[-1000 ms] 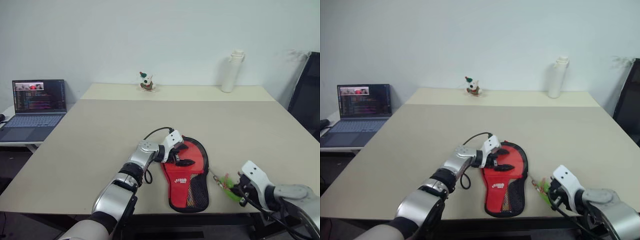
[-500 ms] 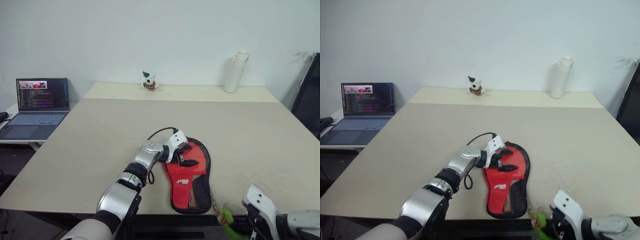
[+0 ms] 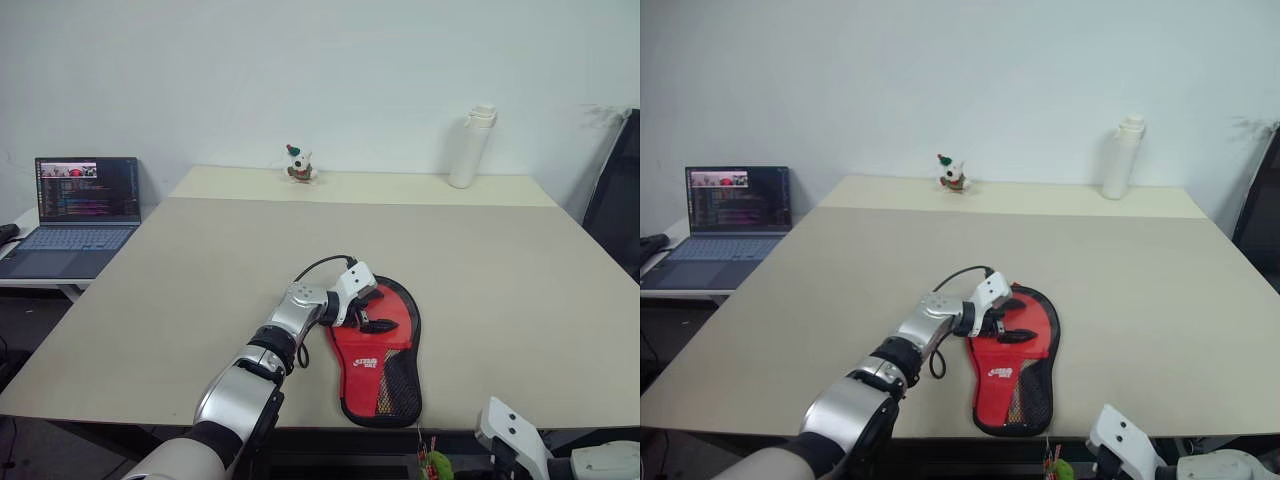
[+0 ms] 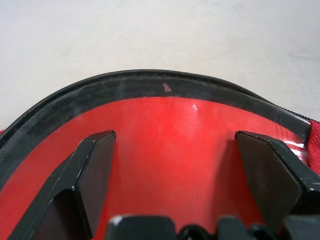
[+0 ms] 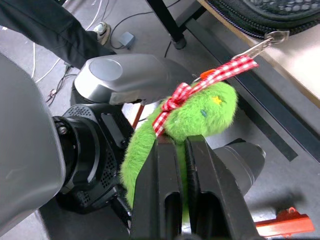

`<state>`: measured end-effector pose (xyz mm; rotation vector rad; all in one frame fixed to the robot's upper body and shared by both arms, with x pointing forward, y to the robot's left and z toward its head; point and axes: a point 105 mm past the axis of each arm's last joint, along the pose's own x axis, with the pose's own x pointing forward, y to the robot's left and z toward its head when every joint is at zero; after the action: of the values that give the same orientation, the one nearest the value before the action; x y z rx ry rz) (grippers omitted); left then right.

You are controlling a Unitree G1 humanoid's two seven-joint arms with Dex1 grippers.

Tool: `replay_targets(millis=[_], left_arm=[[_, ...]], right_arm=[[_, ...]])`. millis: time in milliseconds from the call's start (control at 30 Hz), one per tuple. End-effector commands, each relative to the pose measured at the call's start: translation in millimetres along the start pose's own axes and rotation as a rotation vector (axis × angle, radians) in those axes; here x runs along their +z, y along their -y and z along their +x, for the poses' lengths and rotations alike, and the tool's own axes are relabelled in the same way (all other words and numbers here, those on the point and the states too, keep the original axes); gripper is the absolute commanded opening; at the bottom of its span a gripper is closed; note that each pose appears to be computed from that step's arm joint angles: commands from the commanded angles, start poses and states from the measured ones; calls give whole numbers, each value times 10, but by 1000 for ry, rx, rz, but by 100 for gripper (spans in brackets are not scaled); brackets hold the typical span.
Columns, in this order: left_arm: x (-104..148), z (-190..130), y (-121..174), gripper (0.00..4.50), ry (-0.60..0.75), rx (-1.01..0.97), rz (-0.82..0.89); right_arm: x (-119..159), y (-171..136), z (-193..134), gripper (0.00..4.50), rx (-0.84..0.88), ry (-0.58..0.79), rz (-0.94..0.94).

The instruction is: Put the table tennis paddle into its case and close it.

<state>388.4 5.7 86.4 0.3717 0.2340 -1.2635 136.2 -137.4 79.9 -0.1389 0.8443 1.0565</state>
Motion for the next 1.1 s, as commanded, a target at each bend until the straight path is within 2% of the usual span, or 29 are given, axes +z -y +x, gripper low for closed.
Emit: replay_targets(millis=[33,167,267,367,467,567,733,900,1100], left_arm=[[-157,44,87,417,-54,-26,-24],[-153,50,103,417,-50,-36,-28],[-164,42,112,417,-52,-43,-27],[-164,17,99,417,-48,-41,-30],[-100,-11,72,417,-21,-36,-26],[16,-72,26,417,25,-31,-18],[204,-286,-94,417,113,3,-16],[219,-699,-14,417,154,-39,5],[150,-1314,-54,417,182,136,-58]], right_arm=[[14,-25,4,4,22,5,-14],[-4,0,-19,104,15,-3,-30],[29,-16,-59,216,33,16,-41],[158,85,-145,309,13,76,-64],[438,390,-262,309,-108,198,-107],[838,716,-416,309,-235,365,-152],[1257,1104,-484,309,-375,551,-261],[1465,1323,-341,309,-320,625,-274],[1705,1551,-275,309,-267,694,-314]])
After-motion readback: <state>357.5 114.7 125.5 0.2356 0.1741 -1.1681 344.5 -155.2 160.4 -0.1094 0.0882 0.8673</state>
